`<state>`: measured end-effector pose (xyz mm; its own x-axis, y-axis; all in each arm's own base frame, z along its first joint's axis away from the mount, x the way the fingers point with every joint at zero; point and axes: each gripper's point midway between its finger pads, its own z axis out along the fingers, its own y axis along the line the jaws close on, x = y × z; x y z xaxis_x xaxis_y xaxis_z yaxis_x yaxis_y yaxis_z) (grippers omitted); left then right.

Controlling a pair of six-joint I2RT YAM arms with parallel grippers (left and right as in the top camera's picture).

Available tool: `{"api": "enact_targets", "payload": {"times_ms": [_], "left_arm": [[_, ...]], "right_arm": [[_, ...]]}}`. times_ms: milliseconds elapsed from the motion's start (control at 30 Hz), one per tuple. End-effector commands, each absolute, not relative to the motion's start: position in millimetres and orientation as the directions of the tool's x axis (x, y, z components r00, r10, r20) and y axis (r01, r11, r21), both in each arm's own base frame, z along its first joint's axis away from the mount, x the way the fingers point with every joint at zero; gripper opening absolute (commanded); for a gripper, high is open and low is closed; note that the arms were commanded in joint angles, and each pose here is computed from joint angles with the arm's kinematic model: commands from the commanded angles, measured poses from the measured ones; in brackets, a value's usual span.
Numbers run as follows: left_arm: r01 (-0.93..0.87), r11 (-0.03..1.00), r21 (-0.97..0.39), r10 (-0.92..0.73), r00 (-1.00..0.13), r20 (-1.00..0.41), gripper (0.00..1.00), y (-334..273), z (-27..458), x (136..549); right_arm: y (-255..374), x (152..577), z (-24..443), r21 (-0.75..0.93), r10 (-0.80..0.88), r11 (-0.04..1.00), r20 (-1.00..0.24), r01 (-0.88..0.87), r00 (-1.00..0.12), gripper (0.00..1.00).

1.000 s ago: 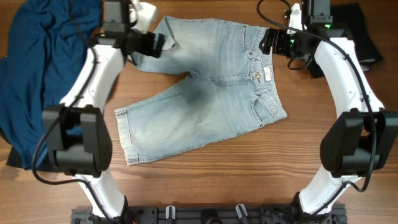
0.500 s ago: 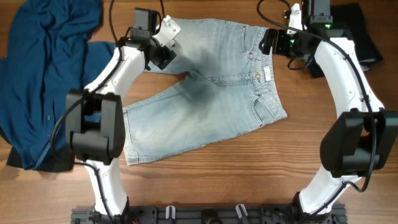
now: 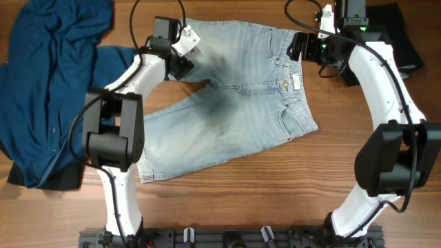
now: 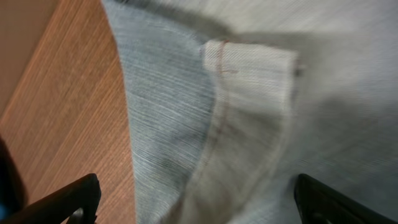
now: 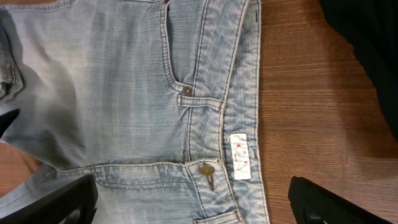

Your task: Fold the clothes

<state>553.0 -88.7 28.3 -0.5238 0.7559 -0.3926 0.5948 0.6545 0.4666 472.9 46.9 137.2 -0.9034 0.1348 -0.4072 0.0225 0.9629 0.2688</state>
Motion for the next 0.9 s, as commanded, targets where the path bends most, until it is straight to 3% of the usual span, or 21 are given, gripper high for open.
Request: {"api": "enact_targets", "payload": {"times_ms": [0,33,100,133,200,367,533,633,667,767,833,867], "left_arm": [[0.553,0.665,0.502,0.743,-0.564,-0.361,0.99,-68.3,14.6,559.9],[0.539,0.679,0.498,0.729,-0.574,-0.373,0.93,-66.8,14.4,561.2],[0.484,0.731,0.481,0.676,-0.607,-0.417,0.70,-61.8,17.1,565.4],[0.448,0.762,0.468,0.641,-0.626,-0.444,0.47,-58.6,18.9,567.9],[0.357,0.832,0.424,0.544,-0.673,-0.501,0.22,-48.6,21.2,571.5],[0.221,0.907,0.358,0.394,-0.744,-0.539,0.09,-28.6,19.0,569.3],[-0.141,0.973,0.181,-0.002,-0.793,-0.609,0.04,10.6,17.6,562.8],[-0.255,0.967,0.019,-0.198,-0.794,-0.575,0.04,20.1,7.9,553.5],[-0.268,0.963,-0.038,-0.244,-0.797,-0.553,0.09,20.3,4.7,550.8],[-0.287,0.938,-0.194,-0.346,-0.792,-0.503,0.76,18.9,2.9,549.4],[-0.253,0.926,-0.281,-0.365,-0.794,-0.486,0.99,15.1,7.8,551.4],[-0.236,0.918,-0.320,-0.372,-0.793,-0.482,1.00,13.6,11.6,552.9]], "right_arm": [[52.8,470.6,132.1,0.273,0.111,0.962,-0.399,-0.002,-0.910,0.99],[52.8,470.6,132.1,0.273,0.111,0.962,-0.399,-0.002,-0.910,0.99],[52.8,470.6,132.1,0.273,0.110,0.962,-0.399,-0.003,-0.910,0.99],[52.8,470.7,132.2,0.273,0.111,0.962,-0.399,-0.003,-0.910,0.99],[52.8,470.9,132.3,0.272,0.110,0.962,-0.400,-0.003,-0.910,0.99],[52.9,471.6,132.6,0.273,0.111,0.962,-0.403,-0.004,-0.909,0.99],[52.9,471.6,132.6,0.273,0.110,0.962,-0.403,-0.004,-0.909,0.99],[52.7,471.6,132.6,0.273,0.111,0.962,-0.403,-0.004,-0.908,0.99],[52.7,471.7,132.7,0.273,0.111,0.962,-0.403,-0.004,-0.908,0.99],[52.9,472.8,133.2,0.273,0.110,0.962,-0.408,-0.006,-0.906,0.99],[52.9,474.3,134.0,0.273,0.110,0.962,-0.414,-0.008,-0.903,0.99],[53.0,475.0,134.3,0.273,0.111,0.962,-0.417,-0.009,-0.902,0.99]]}}
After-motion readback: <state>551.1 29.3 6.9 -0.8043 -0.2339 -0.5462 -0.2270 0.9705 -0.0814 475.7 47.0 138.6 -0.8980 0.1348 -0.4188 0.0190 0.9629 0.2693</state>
